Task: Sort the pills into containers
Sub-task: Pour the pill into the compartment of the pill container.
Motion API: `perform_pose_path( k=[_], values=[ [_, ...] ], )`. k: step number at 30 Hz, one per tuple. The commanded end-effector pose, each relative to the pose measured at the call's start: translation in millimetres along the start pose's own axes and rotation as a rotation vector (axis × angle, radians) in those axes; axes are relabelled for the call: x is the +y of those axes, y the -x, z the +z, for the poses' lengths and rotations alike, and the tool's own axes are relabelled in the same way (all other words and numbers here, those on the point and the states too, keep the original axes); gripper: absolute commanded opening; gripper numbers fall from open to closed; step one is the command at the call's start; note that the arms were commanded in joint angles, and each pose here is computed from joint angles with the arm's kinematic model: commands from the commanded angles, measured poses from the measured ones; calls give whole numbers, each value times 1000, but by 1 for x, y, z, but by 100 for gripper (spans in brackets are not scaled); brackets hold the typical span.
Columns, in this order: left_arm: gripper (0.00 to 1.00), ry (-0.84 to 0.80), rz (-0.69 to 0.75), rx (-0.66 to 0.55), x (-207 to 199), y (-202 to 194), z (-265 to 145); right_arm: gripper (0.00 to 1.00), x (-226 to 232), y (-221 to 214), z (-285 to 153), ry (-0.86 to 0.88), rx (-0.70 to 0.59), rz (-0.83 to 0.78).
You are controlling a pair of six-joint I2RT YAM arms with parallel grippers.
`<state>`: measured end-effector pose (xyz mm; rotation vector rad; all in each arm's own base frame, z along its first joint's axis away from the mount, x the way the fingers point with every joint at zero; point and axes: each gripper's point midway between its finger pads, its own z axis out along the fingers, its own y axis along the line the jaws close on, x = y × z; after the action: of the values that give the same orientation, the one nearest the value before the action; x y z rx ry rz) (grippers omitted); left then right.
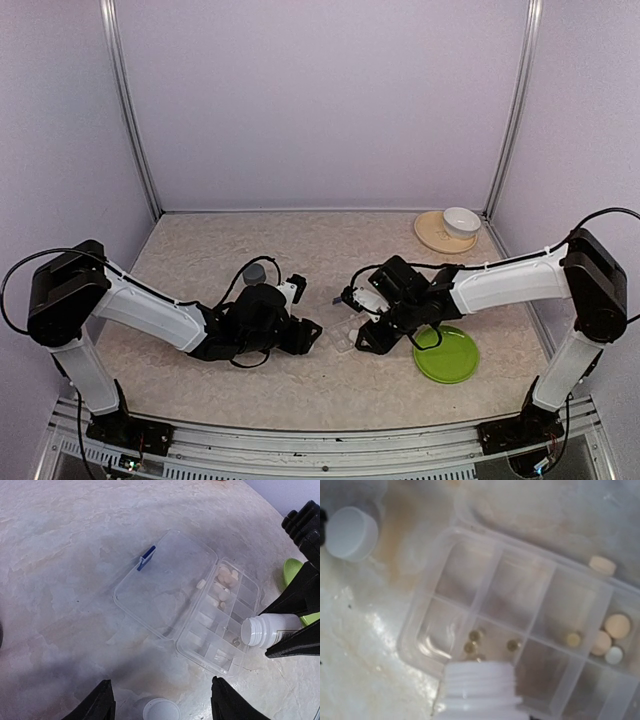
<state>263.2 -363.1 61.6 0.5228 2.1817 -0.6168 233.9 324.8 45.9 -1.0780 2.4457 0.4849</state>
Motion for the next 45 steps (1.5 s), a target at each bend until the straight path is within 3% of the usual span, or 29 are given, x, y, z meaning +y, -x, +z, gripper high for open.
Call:
perform_pose_path(
  k=[1, 45],
  values=[
    [65, -14, -18, -42, -3, 15, -6, 0, 3, 2, 0, -2, 19, -15],
    [65, -20, -23, -38, -3, 12, -5, 1, 7, 0, -3, 13, 150, -55]
  ],
)
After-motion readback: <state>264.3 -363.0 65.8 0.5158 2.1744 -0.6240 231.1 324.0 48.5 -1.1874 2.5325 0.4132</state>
